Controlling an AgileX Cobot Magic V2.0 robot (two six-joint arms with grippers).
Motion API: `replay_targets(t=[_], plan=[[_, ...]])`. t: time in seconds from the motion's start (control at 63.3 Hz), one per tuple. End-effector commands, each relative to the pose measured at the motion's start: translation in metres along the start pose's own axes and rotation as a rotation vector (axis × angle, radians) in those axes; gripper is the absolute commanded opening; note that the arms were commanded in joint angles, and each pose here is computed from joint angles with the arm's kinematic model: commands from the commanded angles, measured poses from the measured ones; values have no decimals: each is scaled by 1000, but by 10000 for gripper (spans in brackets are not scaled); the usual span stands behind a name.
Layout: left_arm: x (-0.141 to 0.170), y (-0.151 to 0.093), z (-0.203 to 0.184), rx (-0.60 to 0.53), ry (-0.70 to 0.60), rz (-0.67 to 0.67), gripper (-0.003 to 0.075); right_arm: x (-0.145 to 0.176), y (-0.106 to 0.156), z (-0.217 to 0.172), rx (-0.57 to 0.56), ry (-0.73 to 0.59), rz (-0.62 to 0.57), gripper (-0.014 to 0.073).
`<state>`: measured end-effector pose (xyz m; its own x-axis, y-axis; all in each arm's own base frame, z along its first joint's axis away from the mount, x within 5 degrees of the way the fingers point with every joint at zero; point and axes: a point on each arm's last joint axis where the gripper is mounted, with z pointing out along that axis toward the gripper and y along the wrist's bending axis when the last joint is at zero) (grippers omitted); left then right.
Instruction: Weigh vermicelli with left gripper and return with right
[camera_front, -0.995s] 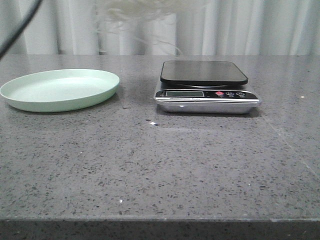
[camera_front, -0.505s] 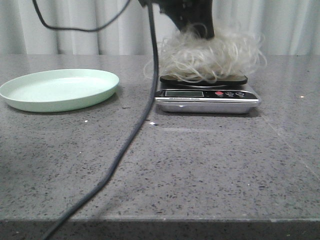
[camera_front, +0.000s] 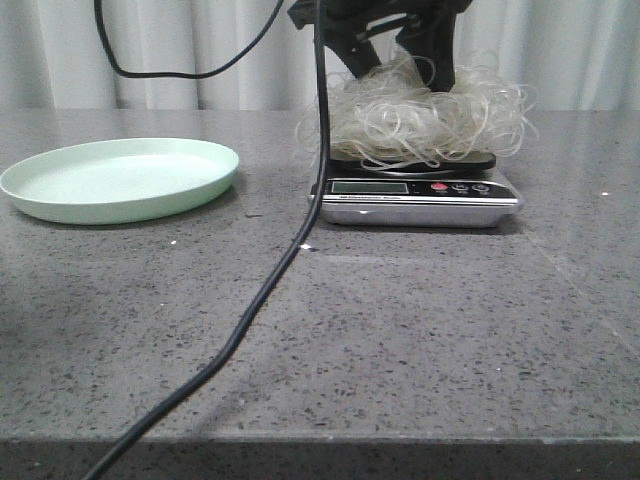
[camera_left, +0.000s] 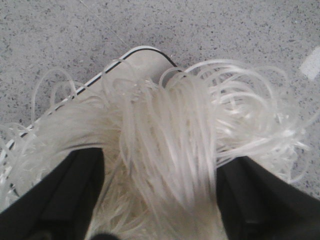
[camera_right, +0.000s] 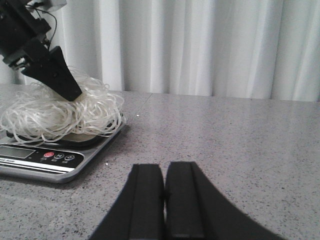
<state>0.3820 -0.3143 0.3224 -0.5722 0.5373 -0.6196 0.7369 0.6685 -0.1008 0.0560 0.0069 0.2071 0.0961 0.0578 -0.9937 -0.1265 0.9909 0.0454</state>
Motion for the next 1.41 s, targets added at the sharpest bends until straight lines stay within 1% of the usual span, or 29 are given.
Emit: replay_targets(t=[0.0, 0.126, 0.205, 0.268, 0.347, 0.505, 0.632, 0.679, 0.805, 0.9, 0.947, 1.105, 1.121, 1.137, 1.247, 1.389], plan=[[-26, -14, -62, 9, -165, 20, 552, -11, 1, -2, -5, -103, -13, 181], [-32, -16, -92, 11, -186, 32, 542, -11, 1, -2, -5, -103, -13, 181], [-32, -14, -110, 6, -198, 31, 540, -11, 1, -2, -5, -103, -13, 181], [-33, -12, -124, -3, -218, 30, 521, -11, 1, -2, -5, -103, -13, 181], [-30, -8, -139, -13, -219, 24, 479, -11, 1, -2, -5, -103, -13, 181], [-27, 1, -172, -39, -266, 1, 382, -11, 1, -2, -5, -103, -13, 181], [-20, 3, -200, -53, -297, -12, 326, -11, 1, -2, -5, -103, -13, 181], [-16, -1, -212, -56, -308, 2, 307, -11, 1, -2, -5, -103, -13, 181], [0, -9, -232, -61, -287, 45, 285, -11, 1, -2, -5, -103, -13, 181], [18, -15, -244, -68, -280, 62, 272, -11, 1, -2, -5, -103, -13, 181], [24, -16, -249, -74, -298, 67, 272, -11, 1, -2, -5, -103, -13, 181], [57, -25, -266, -110, -389, 52, 272, -11, 1, -2, -5, -103, -13, 181], [66, -26, -269, -114, -398, 48, 272, -11, 1, -2, -5, -103, -13, 181], [65, -26, -269, -116, -407, 48, 272, -11, 1, -2, -5, -103, -13, 181], [94, -32, -280, -139, -479, 39, 272, -11, 1, -2, -5, -103, -13, 181], [132, -40, -288, -162, -525, 35, 272, -11, 1, -2, -5, -103, -13, 181]])
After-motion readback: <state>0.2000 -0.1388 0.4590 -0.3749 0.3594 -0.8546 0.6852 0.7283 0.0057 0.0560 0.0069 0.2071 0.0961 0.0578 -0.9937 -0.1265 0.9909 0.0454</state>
